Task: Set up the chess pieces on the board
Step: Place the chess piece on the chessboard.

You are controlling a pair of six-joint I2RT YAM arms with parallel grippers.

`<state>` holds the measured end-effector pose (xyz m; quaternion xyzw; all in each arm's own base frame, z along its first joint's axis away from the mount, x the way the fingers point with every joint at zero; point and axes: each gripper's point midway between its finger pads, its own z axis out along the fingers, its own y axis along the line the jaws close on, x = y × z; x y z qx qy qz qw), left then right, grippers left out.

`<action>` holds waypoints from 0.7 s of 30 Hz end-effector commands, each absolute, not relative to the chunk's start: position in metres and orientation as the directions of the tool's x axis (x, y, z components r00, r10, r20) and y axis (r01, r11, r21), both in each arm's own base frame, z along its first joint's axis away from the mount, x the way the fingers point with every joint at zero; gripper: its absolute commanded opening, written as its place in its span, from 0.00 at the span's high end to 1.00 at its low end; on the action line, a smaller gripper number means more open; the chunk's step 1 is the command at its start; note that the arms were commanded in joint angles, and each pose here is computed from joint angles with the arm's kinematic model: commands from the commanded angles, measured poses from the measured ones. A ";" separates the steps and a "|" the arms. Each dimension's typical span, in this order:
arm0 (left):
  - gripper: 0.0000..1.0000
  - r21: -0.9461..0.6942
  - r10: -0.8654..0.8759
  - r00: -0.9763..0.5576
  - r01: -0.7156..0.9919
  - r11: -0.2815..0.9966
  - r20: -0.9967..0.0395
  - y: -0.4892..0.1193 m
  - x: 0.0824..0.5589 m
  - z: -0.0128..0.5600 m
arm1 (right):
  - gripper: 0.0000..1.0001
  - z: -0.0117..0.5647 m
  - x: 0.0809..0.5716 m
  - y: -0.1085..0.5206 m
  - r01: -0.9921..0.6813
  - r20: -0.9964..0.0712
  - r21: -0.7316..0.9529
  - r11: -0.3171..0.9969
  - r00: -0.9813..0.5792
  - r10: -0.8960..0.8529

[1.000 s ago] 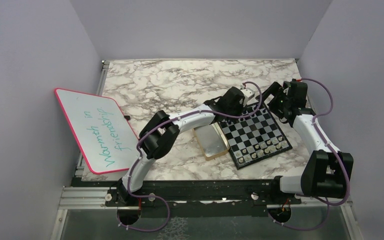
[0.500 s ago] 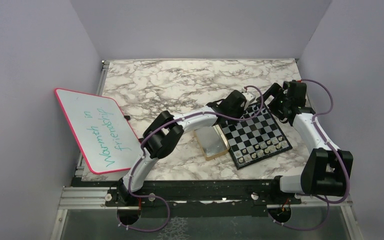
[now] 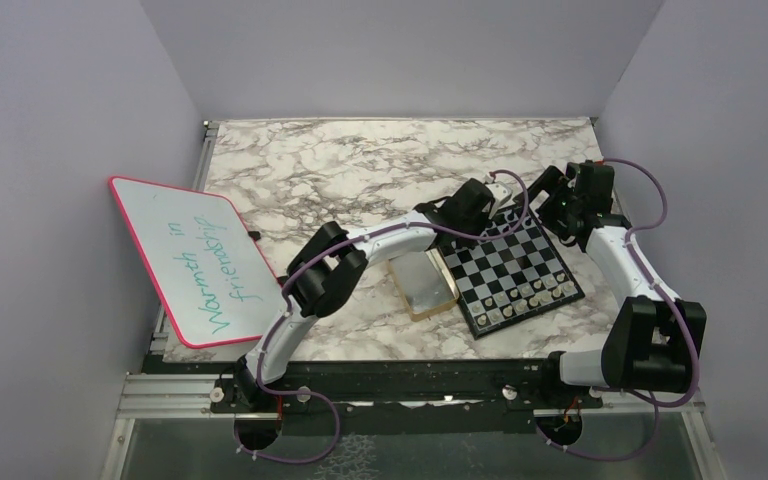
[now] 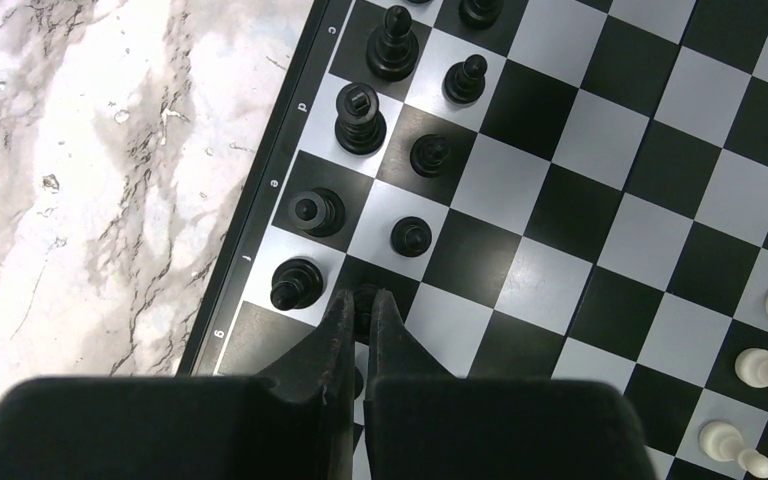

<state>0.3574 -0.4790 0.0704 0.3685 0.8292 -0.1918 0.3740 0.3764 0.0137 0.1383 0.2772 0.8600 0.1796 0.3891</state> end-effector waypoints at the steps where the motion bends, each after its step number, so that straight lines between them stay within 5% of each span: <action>1: 0.95 -0.011 0.489 -0.426 0.762 0.647 -0.761 -0.485 0.358 0.070 | 0.00 0.142 0.380 0.007 0.336 -0.596 0.505 0.795 -0.530 0.603; 21: 0.90 0.015 0.516 -0.429 0.758 0.652 -0.741 -0.482 0.358 0.056 | 0.00 0.135 0.380 0.012 0.309 -0.584 0.522 0.795 -0.550 0.597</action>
